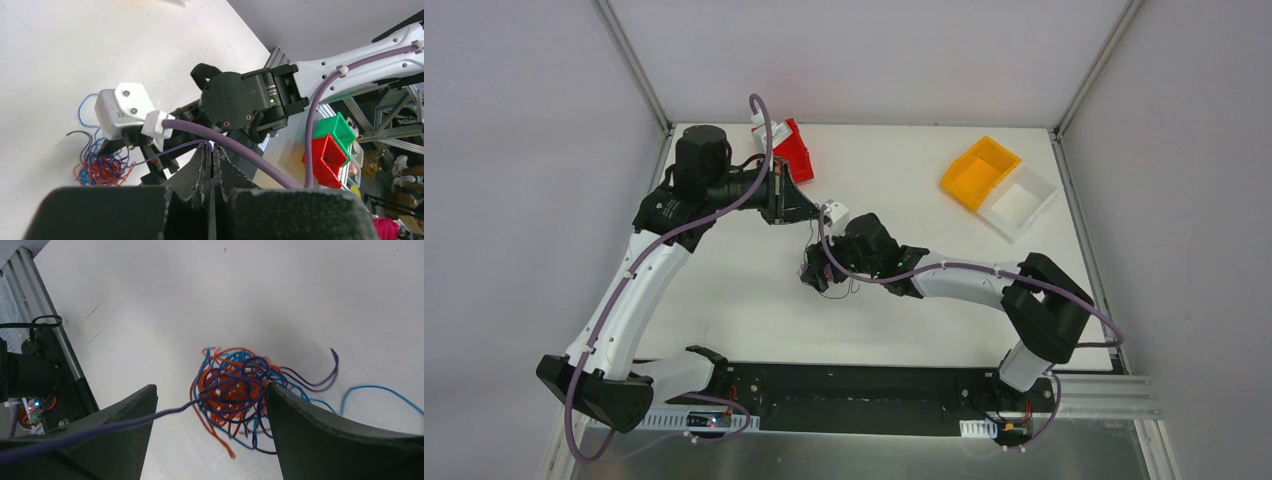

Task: Untangle the cables

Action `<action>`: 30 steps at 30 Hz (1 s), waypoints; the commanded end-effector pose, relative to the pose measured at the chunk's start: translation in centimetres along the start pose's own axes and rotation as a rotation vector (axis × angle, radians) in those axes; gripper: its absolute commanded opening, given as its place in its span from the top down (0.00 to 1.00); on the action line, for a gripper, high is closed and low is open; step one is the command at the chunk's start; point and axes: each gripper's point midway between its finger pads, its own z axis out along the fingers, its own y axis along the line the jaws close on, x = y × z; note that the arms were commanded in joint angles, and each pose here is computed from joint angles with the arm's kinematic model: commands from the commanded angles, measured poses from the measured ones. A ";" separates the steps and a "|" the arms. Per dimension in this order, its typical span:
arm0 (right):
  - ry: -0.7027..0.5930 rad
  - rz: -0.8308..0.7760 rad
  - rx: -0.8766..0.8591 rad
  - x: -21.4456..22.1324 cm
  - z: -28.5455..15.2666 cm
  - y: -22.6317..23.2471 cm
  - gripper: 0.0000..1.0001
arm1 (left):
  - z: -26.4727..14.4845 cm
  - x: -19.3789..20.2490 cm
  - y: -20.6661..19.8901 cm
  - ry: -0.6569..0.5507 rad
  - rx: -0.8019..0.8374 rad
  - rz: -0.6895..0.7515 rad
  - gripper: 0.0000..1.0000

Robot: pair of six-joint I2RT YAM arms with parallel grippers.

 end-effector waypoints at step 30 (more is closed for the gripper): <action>-0.056 0.461 0.806 6.3 -13.4 -17.9 0.73 | -13.8 -5.5 8.2 -0.367 -0.944 0.235 1.00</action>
